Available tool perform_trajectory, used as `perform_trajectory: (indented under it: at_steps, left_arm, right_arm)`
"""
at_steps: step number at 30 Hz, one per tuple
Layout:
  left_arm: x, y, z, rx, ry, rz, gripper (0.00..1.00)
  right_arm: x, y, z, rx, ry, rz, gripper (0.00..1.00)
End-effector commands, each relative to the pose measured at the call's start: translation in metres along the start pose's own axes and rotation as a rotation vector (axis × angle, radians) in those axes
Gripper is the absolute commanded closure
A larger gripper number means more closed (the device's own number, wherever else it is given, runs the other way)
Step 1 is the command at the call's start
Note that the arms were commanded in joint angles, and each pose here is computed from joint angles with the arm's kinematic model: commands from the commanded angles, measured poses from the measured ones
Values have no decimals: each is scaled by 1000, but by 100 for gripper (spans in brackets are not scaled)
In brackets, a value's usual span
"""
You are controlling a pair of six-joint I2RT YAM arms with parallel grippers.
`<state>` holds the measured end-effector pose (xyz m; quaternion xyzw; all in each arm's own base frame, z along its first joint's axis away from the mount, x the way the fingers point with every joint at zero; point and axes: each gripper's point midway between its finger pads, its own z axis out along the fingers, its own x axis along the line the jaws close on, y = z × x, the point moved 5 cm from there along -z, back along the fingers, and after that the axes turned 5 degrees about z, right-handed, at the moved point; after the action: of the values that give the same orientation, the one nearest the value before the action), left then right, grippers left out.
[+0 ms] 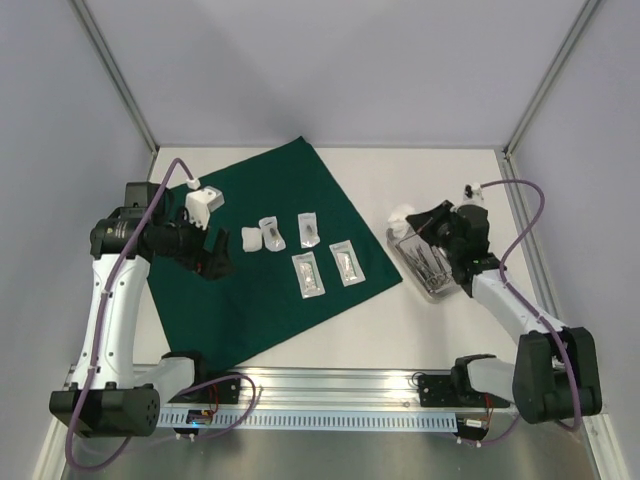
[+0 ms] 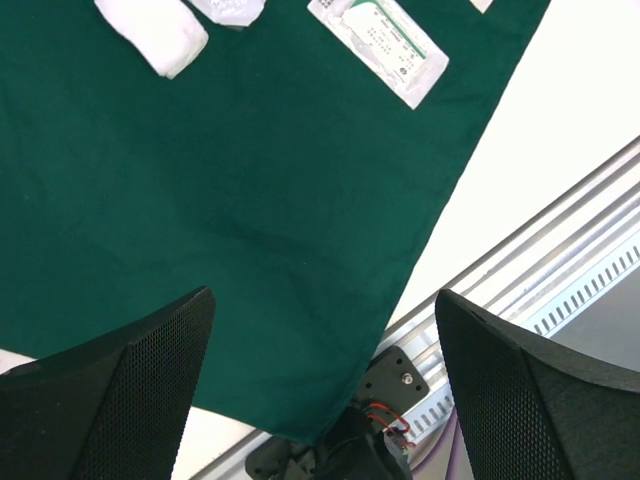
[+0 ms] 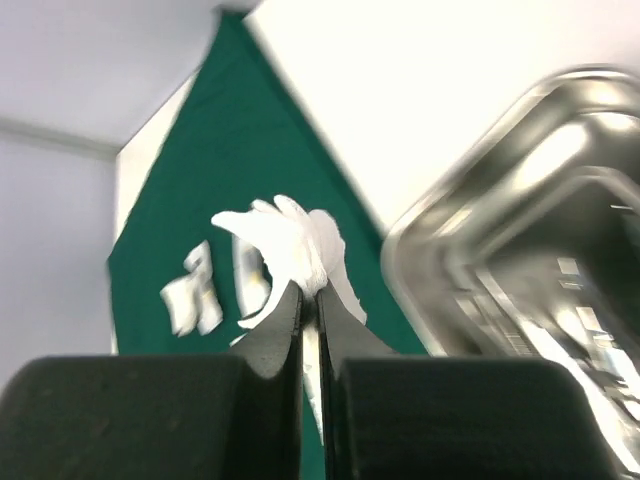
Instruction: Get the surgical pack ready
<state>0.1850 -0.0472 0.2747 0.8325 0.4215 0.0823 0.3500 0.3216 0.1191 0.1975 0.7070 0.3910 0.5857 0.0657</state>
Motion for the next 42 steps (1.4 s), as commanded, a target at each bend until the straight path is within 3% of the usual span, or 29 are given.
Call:
perform_trajectory:
  at_steps: [1, 5, 12, 25, 36, 42]
  left_arm:
    - [10, 0, 11, 23, 20, -33, 0]
    - [16, 3, 16, 37, 21, -39, 0]
    - [24, 3, 21, 68, 32, -50, 0]
    - [28, 2, 25, 84, 35, -56, 0]
    - [27, 3, 24, 77, 33, -53, 0]
    - [26, 2, 22, 73, 37, -45, 0]
  right_arm:
    - [-38, 16, 6, -66, -77, 132, 99]
    - [-63, 23, 27, -14, -103, 183, 99]
    - [-84, 21, 52, -39, -121, 270, 99]
    - [-127, -9, 51, -70, -218, 395, 100]
    - [-144, -18, 53, -49, -291, 368, 99]
    - [-140, -13, 51, -58, -297, 355, 81]
